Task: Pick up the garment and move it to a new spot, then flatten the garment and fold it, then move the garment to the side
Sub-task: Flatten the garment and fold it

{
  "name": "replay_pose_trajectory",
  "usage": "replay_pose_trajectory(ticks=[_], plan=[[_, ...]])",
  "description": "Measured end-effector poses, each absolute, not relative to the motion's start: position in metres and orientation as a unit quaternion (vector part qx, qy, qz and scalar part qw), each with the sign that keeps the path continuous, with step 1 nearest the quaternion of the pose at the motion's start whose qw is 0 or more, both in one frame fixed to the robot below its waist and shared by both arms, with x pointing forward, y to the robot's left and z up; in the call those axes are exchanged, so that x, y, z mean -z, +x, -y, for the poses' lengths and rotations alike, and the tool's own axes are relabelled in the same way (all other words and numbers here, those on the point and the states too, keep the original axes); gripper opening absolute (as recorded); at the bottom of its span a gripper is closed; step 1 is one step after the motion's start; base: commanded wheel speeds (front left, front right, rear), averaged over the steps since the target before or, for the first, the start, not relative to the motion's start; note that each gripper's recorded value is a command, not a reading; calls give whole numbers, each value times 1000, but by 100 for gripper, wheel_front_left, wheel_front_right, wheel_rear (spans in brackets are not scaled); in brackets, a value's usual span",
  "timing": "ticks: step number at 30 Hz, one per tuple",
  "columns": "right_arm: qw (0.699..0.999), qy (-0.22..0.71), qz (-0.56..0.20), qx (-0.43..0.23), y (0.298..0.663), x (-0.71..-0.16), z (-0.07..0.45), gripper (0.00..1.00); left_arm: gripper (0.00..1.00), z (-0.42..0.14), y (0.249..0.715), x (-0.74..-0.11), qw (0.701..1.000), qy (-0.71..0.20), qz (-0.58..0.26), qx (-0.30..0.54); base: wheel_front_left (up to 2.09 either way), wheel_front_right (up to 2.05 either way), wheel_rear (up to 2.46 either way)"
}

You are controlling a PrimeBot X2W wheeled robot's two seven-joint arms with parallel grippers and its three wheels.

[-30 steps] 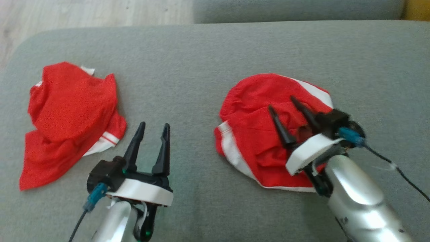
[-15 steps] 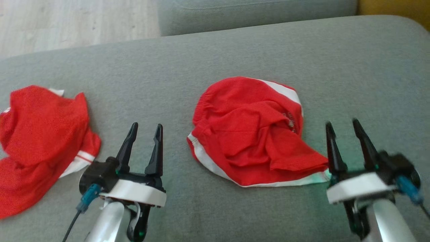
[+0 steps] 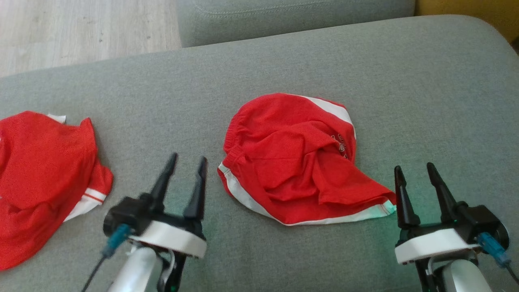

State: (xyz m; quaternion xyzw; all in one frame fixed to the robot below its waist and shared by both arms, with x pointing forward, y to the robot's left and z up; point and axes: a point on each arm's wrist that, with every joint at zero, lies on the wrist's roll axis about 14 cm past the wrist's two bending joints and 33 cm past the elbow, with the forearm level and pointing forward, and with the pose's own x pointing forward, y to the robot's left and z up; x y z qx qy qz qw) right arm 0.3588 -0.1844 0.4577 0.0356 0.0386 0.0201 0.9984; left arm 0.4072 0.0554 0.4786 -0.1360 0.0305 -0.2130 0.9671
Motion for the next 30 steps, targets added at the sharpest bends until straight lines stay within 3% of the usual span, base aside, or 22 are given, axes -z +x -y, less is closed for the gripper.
replay_pose_trajectory(ticks=[8, 30], plan=[[998, 43, -37, -15, 368, -458, 187, 100, 100, -36, 389, -424, 942, -42, -136, 305, 0, 0, 0], [998, 51, -48, 4, 374, -450, 199, 100, 100, -13, 403, -403, 896, 6, -197, 399, 0, 0, 0]])
